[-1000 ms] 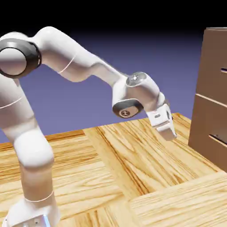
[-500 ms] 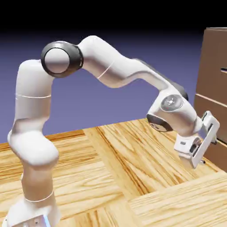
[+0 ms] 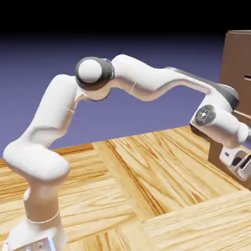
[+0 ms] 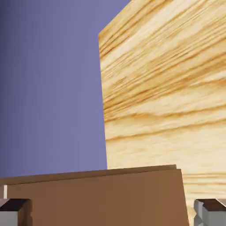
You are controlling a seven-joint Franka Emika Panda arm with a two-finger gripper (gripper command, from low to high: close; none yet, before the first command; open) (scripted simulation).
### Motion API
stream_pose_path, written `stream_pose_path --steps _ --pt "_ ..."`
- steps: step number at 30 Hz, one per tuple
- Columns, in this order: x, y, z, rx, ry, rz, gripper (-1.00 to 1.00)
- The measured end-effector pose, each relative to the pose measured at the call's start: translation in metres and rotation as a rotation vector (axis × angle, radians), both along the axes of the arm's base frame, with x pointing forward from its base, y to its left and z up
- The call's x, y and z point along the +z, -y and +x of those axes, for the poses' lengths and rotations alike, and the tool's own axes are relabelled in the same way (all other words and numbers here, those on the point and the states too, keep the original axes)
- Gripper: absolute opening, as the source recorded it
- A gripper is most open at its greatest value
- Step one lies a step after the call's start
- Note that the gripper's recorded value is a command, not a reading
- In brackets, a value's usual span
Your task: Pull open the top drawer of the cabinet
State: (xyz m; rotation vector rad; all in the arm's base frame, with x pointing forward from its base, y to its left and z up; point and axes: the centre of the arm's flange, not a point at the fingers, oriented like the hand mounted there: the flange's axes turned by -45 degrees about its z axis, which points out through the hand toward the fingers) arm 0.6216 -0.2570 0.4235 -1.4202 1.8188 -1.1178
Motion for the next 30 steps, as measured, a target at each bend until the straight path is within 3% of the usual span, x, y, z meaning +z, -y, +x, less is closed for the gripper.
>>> stream_pose_path --steps 8,17,28,29,30 --pt "0.058 -0.065 0.058 0.046 0.261 -0.022 0.0" --pt "0.107 -0.22 0.117 0.287 0.516 -0.016 0.0" --pt "0.108 -0.22 0.164 0.287 0.516 -0.017 0.0" --pt "0.107 -0.22 0.167 0.287 0.516 -0.016 -1.0" --pt "0.107 -0.22 0.167 0.287 0.516 -0.016 -1.0"
